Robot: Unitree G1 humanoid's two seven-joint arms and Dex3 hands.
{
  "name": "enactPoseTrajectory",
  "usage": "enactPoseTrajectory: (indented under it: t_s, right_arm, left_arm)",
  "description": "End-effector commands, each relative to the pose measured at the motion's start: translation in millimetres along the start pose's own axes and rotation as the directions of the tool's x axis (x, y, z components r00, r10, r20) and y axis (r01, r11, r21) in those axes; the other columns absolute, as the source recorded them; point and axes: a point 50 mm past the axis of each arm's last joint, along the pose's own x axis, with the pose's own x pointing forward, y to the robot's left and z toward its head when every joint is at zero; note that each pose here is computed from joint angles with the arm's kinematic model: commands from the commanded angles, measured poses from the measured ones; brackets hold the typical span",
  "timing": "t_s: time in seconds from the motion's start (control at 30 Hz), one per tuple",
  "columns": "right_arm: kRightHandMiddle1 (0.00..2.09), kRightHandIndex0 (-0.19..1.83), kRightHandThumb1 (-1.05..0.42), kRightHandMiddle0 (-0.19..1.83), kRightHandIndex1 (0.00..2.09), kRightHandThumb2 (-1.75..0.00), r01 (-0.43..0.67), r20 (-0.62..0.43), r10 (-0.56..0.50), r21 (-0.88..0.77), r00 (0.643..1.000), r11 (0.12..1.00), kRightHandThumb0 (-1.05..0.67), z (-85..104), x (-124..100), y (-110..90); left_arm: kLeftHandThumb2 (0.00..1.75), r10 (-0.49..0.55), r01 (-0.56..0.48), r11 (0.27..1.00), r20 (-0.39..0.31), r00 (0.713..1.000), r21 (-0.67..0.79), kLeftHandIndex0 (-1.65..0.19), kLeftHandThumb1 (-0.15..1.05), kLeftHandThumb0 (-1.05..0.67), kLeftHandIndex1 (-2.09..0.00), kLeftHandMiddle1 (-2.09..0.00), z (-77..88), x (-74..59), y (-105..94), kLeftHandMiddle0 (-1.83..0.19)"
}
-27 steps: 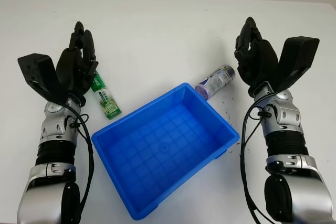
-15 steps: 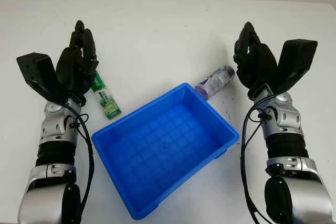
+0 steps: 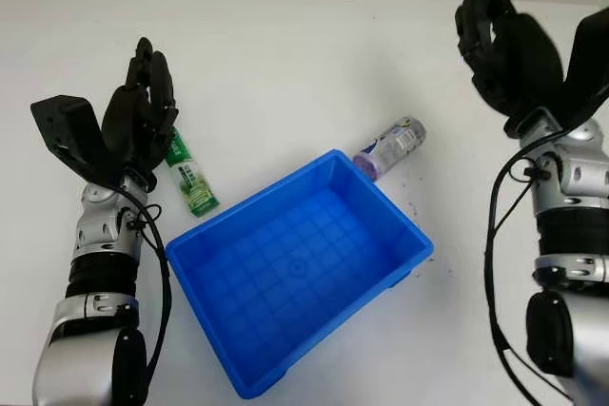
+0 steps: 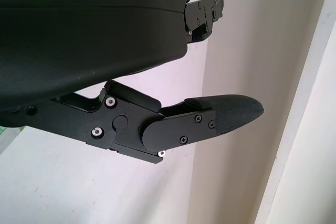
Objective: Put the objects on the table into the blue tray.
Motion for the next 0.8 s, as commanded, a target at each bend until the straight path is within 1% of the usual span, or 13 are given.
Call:
enactPoseTrajectory:
  t_s: [0.0, 0.03, 0.07, 0.17, 0.2, 0.27, 0.33, 0.4, 0.47, 0.5, 0.57, 0.63, 0.77]
  right_arm:
    - [0.56, 0.17, -1.02, -0.03, 0.20, -0.12, 0.015, 0.034, -0.010, -0.134, 0.999, 0.991, -0.63, 19.6, 3.4, -8.6]
    - [0.67, 0.19, -1.01, -0.07, 0.22, -0.08, 0.006, 0.031, 0.000, -0.196, 1.000, 0.981, -0.65, 23.8, 4.4, -9.8]
    - [0.73, 0.19, -0.97, -0.10, 0.22, -0.05, -0.013, 0.035, 0.022, -0.244, 0.999, 0.970, -0.63, 27.0, 5.1, -10.1]
    - [0.77, 0.19, -0.89, -0.12, 0.22, -0.02, -0.072, 0.033, 0.094, -0.404, 0.995, 0.912, -0.57, 34.2, 7.0, -9.9]
    - [0.74, 0.22, -0.84, -0.08, 0.23, -0.03, -0.086, 0.029, 0.113, -0.477, 0.993, 0.875, -0.55, 35.7, 7.5, -9.4]
    - [0.59, 0.27, -0.78, 0.04, 0.22, -0.04, -0.115, 0.009, 0.150, -0.599, 0.989, 0.792, -0.53, 37.1, 8.3, -6.2]
    - [0.49, 0.32, -0.74, 0.12, 0.22, -0.05, -0.144, -0.002, 0.191, -0.668, 0.982, 0.730, -0.49, 36.6, 8.9, -2.0]
    - [0.46, 0.32, -0.73, 0.13, 0.21, -0.05, -0.183, -0.022, 0.253, -0.750, 0.967, 0.636, -0.50, 32.6, 9.3, 4.7]
    - [0.52, 0.29, -0.75, 0.07, 0.18, -0.06, -0.226, -0.082, 0.295, -0.838, 0.952, 0.496, -0.55, 27.2, 10.0, 11.2]
    - [0.50, 0.28, -0.77, 0.09, 0.17, -0.06, -0.239, -0.105, 0.310, -0.868, 0.945, 0.434, -0.58, 24.7, 9.8, 13.7]
    - [0.31, 0.28, -0.78, 0.20, 0.13, -0.06, -0.265, -0.149, 0.331, -0.901, 0.932, 0.343, -0.56, 19.8, 8.6, 17.7]
    - [0.19, 0.30, -0.78, 0.30, 0.11, -0.05, -0.282, -0.164, 0.358, -0.909, 0.919, 0.308, -0.52, 14.7, 6.9, 21.0]
    - [0.12, 0.33, -0.76, 0.36, 0.10, -0.05, -0.307, -0.184, 0.390, -0.909, 0.902, 0.281, -0.48, 5.4, 4.4, 25.8]
  left_arm:
    - [0.60, 0.007, -0.007, 1.000, 0.023, 1.000, 0.009, 0.19, 1.05, -0.72, 0.00, 0.00, 5.3, -1.0, 3.6, 0.19]
    - [0.60, 0.005, -0.005, 1.000, 0.023, 1.000, 0.011, 0.19, 1.05, -0.72, 0.00, 0.00, 5.7, -0.9, 3.8, 0.19]
    - [0.59, 0.003, -0.004, 1.000, 0.023, 1.000, 0.013, 0.19, 1.05, -0.72, 0.00, 0.00, 6.0, -0.8, 4.0, 0.19]
    - [0.60, -0.001, 0.001, 1.000, 0.024, 1.000, 0.018, 0.19, 1.05, -0.72, 0.00, 0.00, 7.0, -0.5, 4.5, 0.19]
    - [0.60, -0.002, 0.002, 1.000, 0.025, 1.000, 0.017, 0.19, 1.05, -0.71, 0.00, 0.00, 7.2, -0.3, 4.7, 0.19]
    - [0.60, -0.003, 0.003, 1.000, 0.024, 1.000, 0.014, 0.19, 1.05, -0.71, 0.00, 0.00, 7.5, 0.0, 5.0, 0.19]
    - [0.60, -0.003, 0.003, 1.000, 0.024, 1.000, 0.013, 0.19, 1.05, -0.71, 0.00, 0.00, 7.7, 0.1, 5.4, 0.19]
    - [0.60, -0.004, 0.004, 1.000, 0.023, 1.000, 0.011, 0.19, 1.05, -0.71, 0.00, 0.00, 7.6, 0.0, 6.3, 0.19]
    - [0.59, -0.006, 0.006, 1.000, 0.021, 1.000, 0.012, 0.19, 1.05, -0.71, 0.00, 0.00, 7.7, -0.1, 7.4, 0.19]
    - [0.59, -0.006, 0.006, 1.000, 0.021, 1.000, 0.014, 0.19, 1.05, -0.71, 0.00, 0.00, 7.9, -0.1, 7.7, 0.19]
    - [0.59, -0.007, 0.006, 1.000, 0.021, 1.000, 0.018, 0.19, 1.05, -0.71, 0.00, 0.00, 8.5, 0.0, 8.3, 0.19]
    - [0.59, -0.006, 0.005, 1.000, 0.020, 1.000, 0.028, 0.19, 1.05, -0.71, 0.00, 0.00, 9.4, 0.1, 8.5, 0.19]
    - [0.59, -0.003, 0.003, 0.999, 0.019, 1.000, 0.032, 0.19, 1.05, -0.72, 0.00, 0.00, 10.9, 0.0, 8.7, 0.19]
